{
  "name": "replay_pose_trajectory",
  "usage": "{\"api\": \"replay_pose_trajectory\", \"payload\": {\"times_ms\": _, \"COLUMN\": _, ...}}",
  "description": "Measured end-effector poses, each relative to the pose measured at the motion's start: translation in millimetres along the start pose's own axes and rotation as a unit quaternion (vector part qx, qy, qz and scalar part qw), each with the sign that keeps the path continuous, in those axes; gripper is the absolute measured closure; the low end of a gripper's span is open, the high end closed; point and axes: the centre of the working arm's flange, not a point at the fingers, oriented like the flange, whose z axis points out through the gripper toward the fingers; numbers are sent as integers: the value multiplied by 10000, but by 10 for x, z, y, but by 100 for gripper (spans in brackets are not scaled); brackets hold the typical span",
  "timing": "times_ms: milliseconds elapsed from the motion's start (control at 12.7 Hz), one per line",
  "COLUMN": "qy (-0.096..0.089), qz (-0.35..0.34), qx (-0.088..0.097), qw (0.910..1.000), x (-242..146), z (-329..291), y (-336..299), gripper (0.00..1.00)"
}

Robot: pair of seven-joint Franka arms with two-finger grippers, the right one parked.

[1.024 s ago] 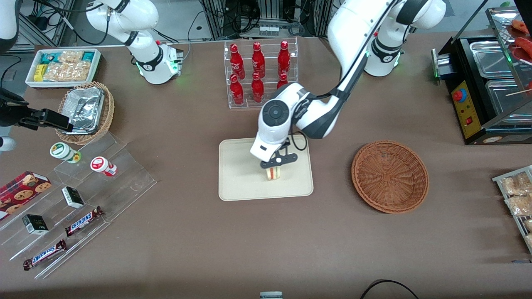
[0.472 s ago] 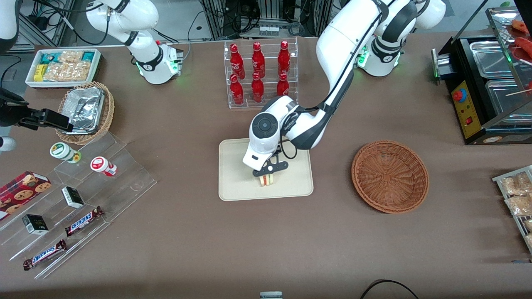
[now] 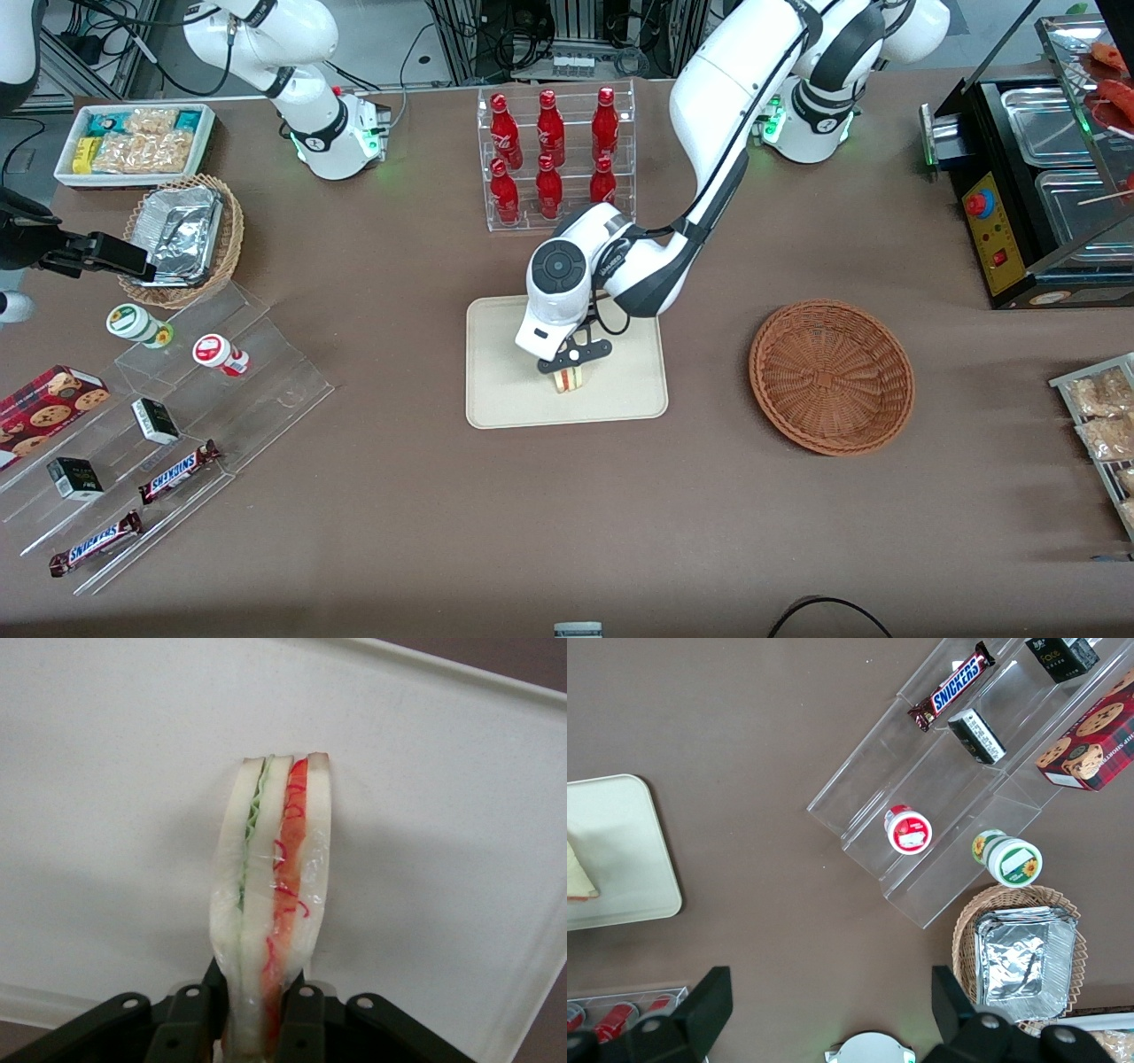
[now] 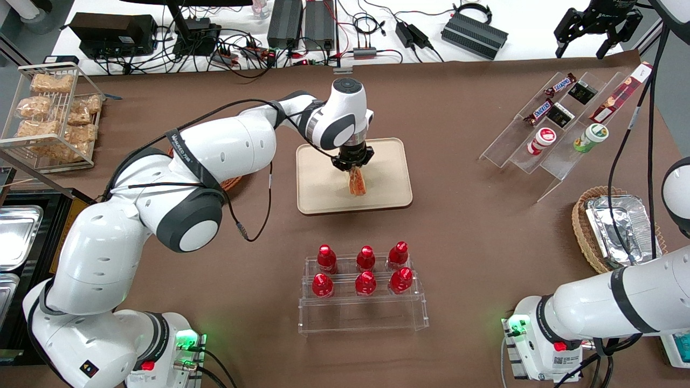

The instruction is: Place sandwich from basket to tray

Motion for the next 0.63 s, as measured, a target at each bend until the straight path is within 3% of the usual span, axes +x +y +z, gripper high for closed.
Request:
{"api": "replay_pose_trajectory", "payload": {"times_ms": 157, "qy": 10, "qz": -7, "qx": -11, "qw": 10000, "x": 9, "z": -10, "y": 5, "gripper": 47}}
{"api": "replay_pose_trajectory", "payload": {"times_ms": 472, "qy": 163, "qz": -43, "qx": -245, "qw": 9996, "x": 94, "z": -517, "y": 58, "gripper": 2}}
{"api": "replay_pose_trajectory", "payload": {"times_ms": 630, "qy": 259, "qz": -68, "qx": -386, "qw": 9989, "x": 120, "z": -937, "y": 24, "gripper": 0}}
